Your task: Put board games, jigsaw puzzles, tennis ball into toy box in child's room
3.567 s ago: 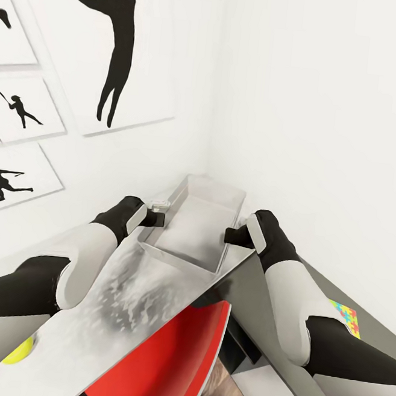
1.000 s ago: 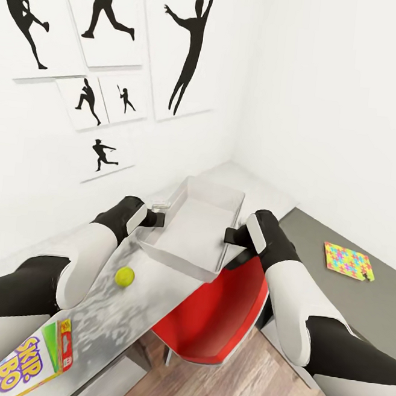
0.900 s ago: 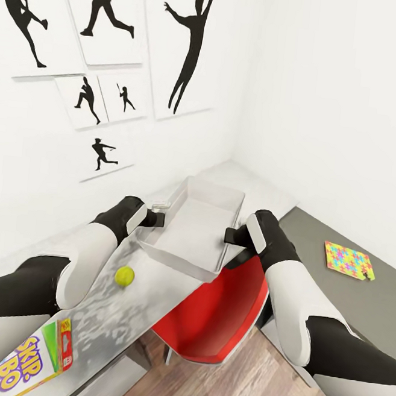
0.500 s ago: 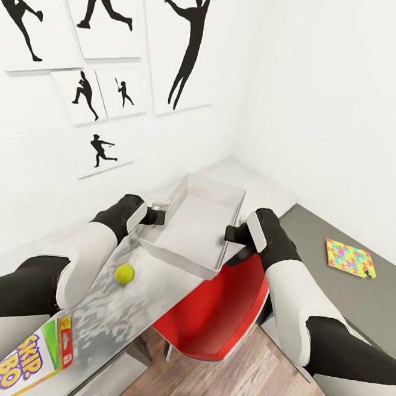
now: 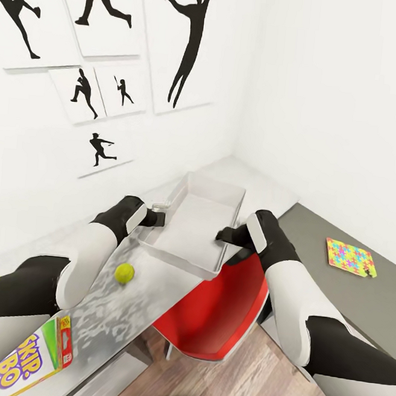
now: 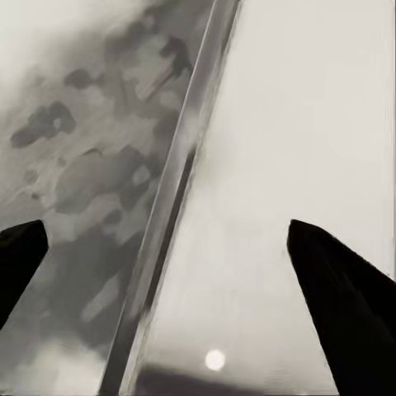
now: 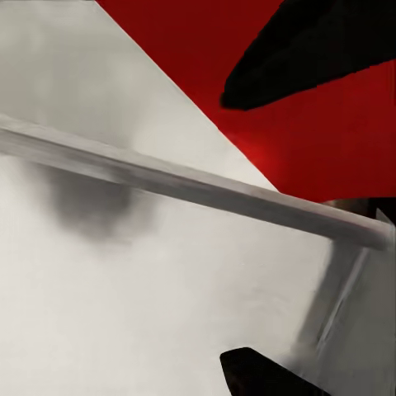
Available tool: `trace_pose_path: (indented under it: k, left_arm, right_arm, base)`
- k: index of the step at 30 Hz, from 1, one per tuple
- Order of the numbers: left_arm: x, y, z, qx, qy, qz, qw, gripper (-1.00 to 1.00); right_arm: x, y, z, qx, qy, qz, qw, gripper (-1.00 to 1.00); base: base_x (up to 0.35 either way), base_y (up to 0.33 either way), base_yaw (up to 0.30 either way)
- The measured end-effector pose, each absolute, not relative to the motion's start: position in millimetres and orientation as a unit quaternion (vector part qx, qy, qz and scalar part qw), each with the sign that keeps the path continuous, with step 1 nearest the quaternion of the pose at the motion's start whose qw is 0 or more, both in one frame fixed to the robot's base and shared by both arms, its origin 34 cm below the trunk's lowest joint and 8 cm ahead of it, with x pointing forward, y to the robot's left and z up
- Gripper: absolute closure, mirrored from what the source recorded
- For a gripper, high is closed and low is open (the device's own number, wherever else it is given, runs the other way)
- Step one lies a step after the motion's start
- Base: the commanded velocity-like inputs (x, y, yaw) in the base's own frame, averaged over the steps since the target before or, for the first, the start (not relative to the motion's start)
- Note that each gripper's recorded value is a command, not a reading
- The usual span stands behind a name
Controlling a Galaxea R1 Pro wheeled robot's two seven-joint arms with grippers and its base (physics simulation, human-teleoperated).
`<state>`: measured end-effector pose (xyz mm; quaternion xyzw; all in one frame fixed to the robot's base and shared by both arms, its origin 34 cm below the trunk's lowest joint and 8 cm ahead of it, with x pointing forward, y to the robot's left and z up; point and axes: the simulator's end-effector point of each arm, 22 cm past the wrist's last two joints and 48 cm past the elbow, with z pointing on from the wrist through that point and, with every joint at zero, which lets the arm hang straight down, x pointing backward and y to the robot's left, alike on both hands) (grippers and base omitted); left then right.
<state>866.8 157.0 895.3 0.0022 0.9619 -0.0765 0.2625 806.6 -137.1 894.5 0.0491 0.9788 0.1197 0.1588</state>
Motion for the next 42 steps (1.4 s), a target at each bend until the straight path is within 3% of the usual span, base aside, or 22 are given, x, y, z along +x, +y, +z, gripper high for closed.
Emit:
trace_pose_path:
  k: [28, 42]
  left_arm:
    - [881, 155, 929, 0.002, 0.952, -0.096, 0.291, -1.00]
    - [889, 159, 973, 0.002, 0.947, -0.116, 0.300, -1.00]
  right_arm:
    - [811, -139, 911, 0.052, 0.976, 0.123, 0.173, -1.00]
    - [835, -144, 961, 0.059, 0.962, 0.135, 0.231, -1.00]
  base:
    - [0.000, 0.000, 0.000]
    - [0.000, 0.000, 0.000]
